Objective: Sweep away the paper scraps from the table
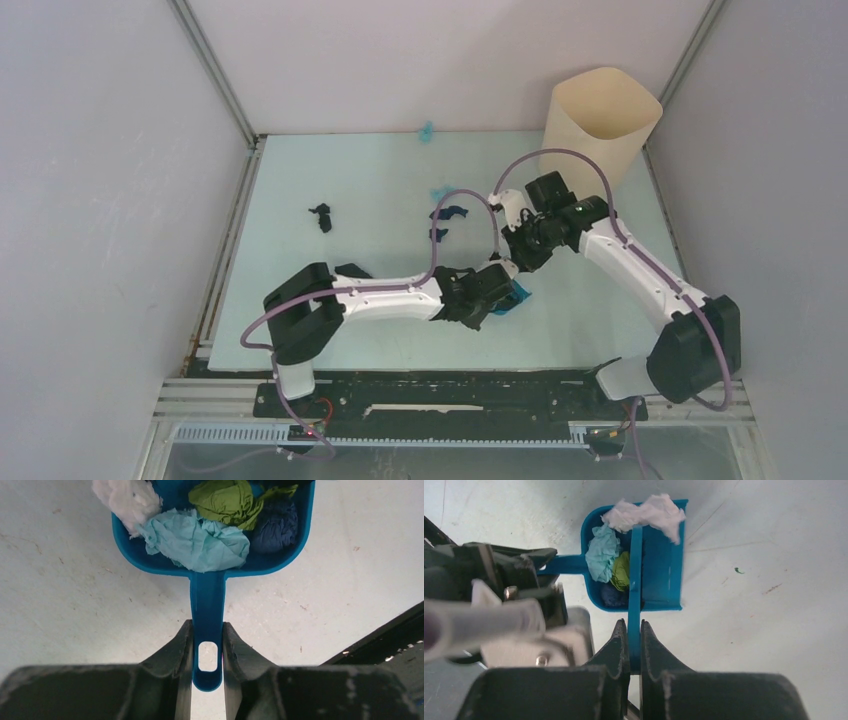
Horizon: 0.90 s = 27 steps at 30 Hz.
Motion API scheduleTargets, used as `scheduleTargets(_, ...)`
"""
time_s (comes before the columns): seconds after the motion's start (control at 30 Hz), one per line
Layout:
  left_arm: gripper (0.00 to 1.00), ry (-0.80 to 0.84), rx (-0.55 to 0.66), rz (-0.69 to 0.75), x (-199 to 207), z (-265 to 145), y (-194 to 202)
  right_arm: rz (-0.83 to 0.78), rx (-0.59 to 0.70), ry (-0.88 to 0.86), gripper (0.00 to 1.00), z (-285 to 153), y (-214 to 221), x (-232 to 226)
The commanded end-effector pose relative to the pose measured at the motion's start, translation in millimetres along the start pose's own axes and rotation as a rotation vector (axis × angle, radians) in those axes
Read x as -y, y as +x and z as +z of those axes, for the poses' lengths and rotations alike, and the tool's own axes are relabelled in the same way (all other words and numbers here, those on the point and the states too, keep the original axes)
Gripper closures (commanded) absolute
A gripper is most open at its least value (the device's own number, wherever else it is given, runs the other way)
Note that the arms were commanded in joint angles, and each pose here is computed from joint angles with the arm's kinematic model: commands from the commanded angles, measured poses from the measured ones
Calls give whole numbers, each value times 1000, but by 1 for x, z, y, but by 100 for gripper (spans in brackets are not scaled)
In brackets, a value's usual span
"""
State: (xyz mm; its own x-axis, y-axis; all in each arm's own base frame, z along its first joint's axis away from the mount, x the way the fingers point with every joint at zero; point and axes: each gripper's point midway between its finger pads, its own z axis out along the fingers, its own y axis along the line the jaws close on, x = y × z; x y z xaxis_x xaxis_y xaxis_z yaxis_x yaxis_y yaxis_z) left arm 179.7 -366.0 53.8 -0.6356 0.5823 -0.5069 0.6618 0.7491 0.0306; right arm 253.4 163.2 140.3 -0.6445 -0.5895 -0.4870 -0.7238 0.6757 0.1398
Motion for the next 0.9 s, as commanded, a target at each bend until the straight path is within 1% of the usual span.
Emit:
scheduleTargets(0.0, 100, -17, 108, -2, -5, -2, -7, 22, 67, 37, 100, -25, -1, -1)
scheduleTargets(0.1, 100, -5, 180, -9, -6, -9, -3, 93, 172, 139, 100, -51, -7, 29)
scheduleTargets(0.17, 100, 0, 207, 2, -5, -12, 3, 131, 212, 190, 100, -64, -7, 44)
scheduleTargets(0.3, 100, -28, 245, 23, -9, -17, 6, 187, 212, 213, 100, -70, 1, 56)
scheduleTargets(0.37, 100, -31, 269, 19, -9, -27, 1, 227, 231, 200, 100, -74, 3, 59)
scheduleTargets(0.43, 100, -65, 296, 12, -17, -29, 1, 263, 263, 208, 100, -79, 3, 67)
scheduleTargets(0.5, 100, -89, 292, 17, -21, -35, -1, 287, 282, 223, 100, -80, 6, 73)
scheduleTargets(0.53, 100, -89, 309, 29, -21, -38, 1, 300, 288, 229, 100, -79, 9, 77)
scheduleTargets(0.6, 100, -80, 368, -7, -26, -37, 1, 326, 303, 238, 100, -76, 12, 84)
scheduleTargets(0.73, 100, -69, 377, -35, -29, -34, 3, 379, 317, 242, 100, -68, 21, 97)
scheduleTargets(0.77, 100, -65, 359, -48, -29, -30, 5, 395, 329, 244, 100, -67, 23, 101)
scheduleTargets(0.8, 100, -46, 314, -50, -25, -30, 8, 408, 333, 241, 100, -65, 25, 103)
scheduleTargets(0.87, 100, 21, 274, -13, -4, -42, 5, 420, 331, 239, 100, -63, 28, 106)
